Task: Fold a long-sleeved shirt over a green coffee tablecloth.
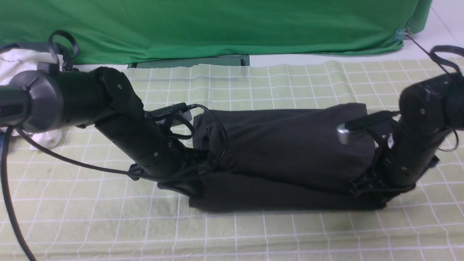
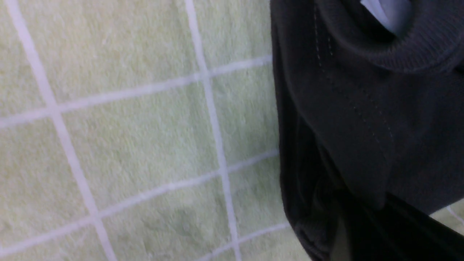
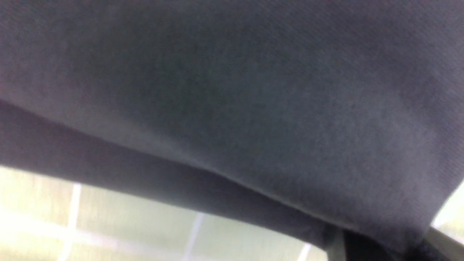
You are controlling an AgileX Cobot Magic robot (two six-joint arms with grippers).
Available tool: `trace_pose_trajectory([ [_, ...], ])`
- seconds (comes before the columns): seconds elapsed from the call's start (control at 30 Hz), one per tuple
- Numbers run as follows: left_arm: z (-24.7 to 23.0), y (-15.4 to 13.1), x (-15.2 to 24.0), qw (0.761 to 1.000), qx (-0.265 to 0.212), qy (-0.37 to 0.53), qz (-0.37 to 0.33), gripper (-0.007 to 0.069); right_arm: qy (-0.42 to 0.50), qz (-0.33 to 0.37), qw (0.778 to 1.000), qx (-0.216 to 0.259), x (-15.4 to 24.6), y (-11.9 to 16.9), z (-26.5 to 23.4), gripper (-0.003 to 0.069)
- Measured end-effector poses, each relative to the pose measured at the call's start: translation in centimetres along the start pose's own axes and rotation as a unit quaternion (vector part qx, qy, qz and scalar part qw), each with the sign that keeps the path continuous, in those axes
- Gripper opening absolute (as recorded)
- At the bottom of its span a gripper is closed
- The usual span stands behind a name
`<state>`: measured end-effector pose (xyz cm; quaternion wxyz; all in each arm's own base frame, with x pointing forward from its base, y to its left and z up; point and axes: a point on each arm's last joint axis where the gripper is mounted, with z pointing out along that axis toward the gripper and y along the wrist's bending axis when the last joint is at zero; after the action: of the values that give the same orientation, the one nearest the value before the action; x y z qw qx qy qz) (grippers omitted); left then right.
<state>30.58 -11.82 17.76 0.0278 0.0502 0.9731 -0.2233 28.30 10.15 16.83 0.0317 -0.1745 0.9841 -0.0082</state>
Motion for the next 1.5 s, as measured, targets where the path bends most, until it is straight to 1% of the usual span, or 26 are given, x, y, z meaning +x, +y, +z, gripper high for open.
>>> trace_pose_trajectory([
  [0.2,-0.5,-0.8,2.6,0.999,0.009,0.035,0.01,0.0026,0.003,0.016,1.0,-0.006,3.3,0.1,-1.0,0.0034],
  [0.3,-0.1,-0.8,4.0,0.999,0.003,0.042,0.012,0.0026,0.003,0.019,1.0,-0.008,4.1,0.2,-1.1,0.0034],
  [0.4,0.2,-0.4,4.2,0.999,-0.002,0.034,0.007,0.0026,-0.003,0.02,1.0,-0.009,4.0,0.2,-1.1,0.0046],
  [0.47,0.2,-0.4,4.2,1.0,-0.004,0.028,0.005,0.0027,-0.006,0.02,1.0,-0.008,3.9,0.2,-1.1,0.0085],
  [0.5,0.3,-0.3,4.2,1.0,-0.005,0.027,0.005,0.0029,-0.006,0.019,1.0,-0.006,3.9,0.1,-1.1,0.0126],
  [0.53,0.2,-0.3,4.2,1.0,-0.005,0.026,0.004,0.0034,-0.006,0.018,1.0,-0.005,3.9,0.1,-1.1,0.0151],
  [0.6,0.2,-0.4,4.2,1.0,-0.005,0.025,0.005,0.0055,-0.001,0.017,1.0,-0.001,4.0,0.0,-1.2,0.0253],
  [0.63,0.1,-0.4,4.2,1.0,-0.005,0.025,0.006,0.0058,0.0,0.017,1.0,0.0,4.0,0.0,-1.2,0.0262],
  [0.67,-0.2,-0.5,4.2,1.0,-0.008,0.025,0.013,0.0079,0.003,0.016,1.0,0.003,4.0,0.0,-1.3,0.0314],
  [0.7,-0.7,-0.7,4.1,0.999,-0.011,0.025,0.02,0.0104,0.005,0.015,1.0,0.005,3.9,-0.1,-1.6,0.0342],
  [0.77,-1.8,-1.1,3.7,0.999,-0.016,0.013,0.031,0.0155,0.003,0.011,1.0,0.005,3.7,-0.1,-2.2,0.0347],
  [0.83,-3.5,-1.7,3.3,0.999,-0.025,-0.002,0.045,0.0208,-0.006,0.005,1.0,0.006,3.6,-0.1,-3.4,0.0326],
  [0.97,-8.0,-3.4,2.6,0.993,-0.043,-0.065,0.088,0.0324,-0.037,-0.009,0.999,0.008,3.9,-0.3,-7.7,0.0237],
  [1.03,-10.0,-4.3,2.5,0.989,-0.041,-0.101,0.102,0.0363,-0.062,-0.011,0.998,0.009,4.6,-0.4,-10.3,0.0223],
  [1.13,-11.9,-5.1,2.6,0.983,-0.036,-0.138,0.112,0.0391,-0.101,-0.011,0.995,0.01,6.3,-0.5,-13.7,0.0223],
  [1.17,-12.2,-5.2,2.7,0.983,-0.035,-0.143,0.113,0.0393,-0.107,-0.01,0.994,0.011,6.7,-0.5,-14.1,0.0224],
  [1.27,-13.4,-5.7,3.1,0.978,-0.031,-0.168,0.12,0.0402,-0.154,-0.011,0.988,0.012,10.1,-0.6,-17.5,0.0216],
  [1.3,-13.6,-5.7,3.2,0.977,-0.031,-0.17,0.121,0.0402,-0.169,-0.013,0.985,0.013,11.0,-0.7,-18.3,0.0202],
  [1.33,-13.8,-5.8,3.3,0.977,-0.03,-0.173,0.123,0.0402,-0.194,-0.016,0.981,0.015,12.3,-0.7,-19.3,0.0185],
  [1.37,-13.8,-5.8,3.3,0.977,-0.03,-0.174,0.123,0.0402,-0.23,-0.017,0.973,0.016,14.2,-0.7,-20.6,0.0143],
  [1.4,-13.8,-5.8,3.3,0.977,-0.03,-0.174,0.123,0.0402,-0.235,-0.017,0.972,0.016,14.4,-0.7,-20.8,0.0136],
  [1.43,-13.9,-5.8,3.4,0.976,-0.03,-0.175,0.123,0.0402,-0.283,-0.015,0.959,0.018,17.1,-0.8,-22.0,0.0065],
  [1.5,-13.9,-5.8,3.3,0.976,-0.03,-0.178,0.123,0.0402,-0.332,-0.014,0.943,0.019,19.4,-0.8,-22.6,0.0021],
])
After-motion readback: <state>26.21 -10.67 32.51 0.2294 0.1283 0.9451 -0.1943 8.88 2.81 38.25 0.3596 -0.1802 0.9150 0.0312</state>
